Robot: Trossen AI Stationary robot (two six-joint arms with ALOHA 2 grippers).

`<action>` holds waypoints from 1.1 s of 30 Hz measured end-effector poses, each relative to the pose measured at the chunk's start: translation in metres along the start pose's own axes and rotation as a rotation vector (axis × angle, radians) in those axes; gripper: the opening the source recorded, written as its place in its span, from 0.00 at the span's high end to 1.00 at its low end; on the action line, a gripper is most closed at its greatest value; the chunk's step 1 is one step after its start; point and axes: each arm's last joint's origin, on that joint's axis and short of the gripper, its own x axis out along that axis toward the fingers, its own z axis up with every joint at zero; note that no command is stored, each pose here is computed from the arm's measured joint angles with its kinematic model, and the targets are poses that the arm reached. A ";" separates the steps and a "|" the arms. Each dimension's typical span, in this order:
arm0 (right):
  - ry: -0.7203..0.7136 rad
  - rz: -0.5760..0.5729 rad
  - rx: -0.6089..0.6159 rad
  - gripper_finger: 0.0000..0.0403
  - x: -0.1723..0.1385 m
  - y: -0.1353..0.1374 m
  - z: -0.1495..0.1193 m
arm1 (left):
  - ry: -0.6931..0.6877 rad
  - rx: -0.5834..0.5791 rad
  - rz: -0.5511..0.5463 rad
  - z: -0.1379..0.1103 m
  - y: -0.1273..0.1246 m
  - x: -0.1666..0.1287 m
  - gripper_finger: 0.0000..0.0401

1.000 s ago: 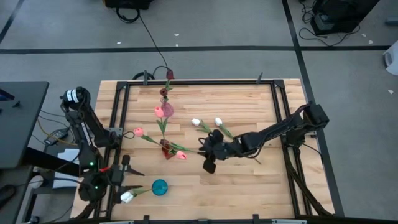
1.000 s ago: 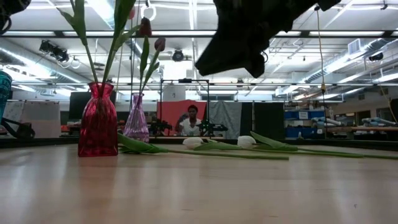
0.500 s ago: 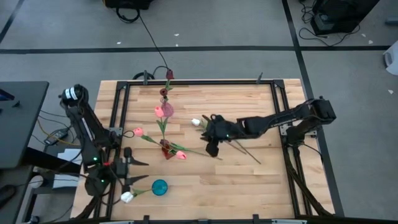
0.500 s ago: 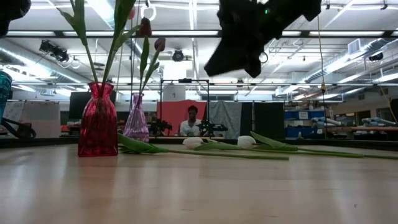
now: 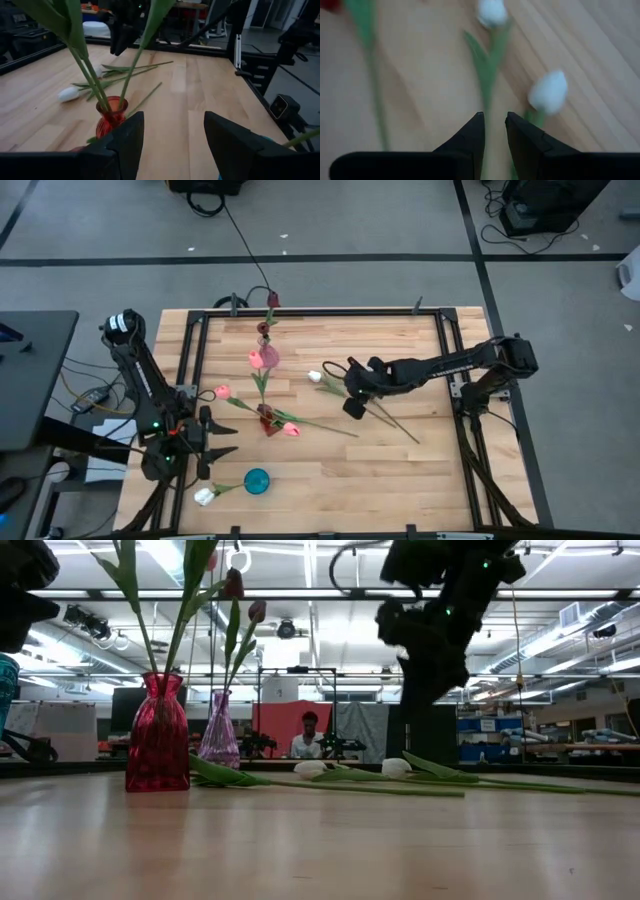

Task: Sort flowers into vase by color
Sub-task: Put the left white flower into the blue vase

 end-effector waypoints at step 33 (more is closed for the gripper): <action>0.142 -0.051 -0.083 0.70 0.062 0.006 0.002 | 0.010 0.032 -0.044 0.003 0.003 -0.007 0.47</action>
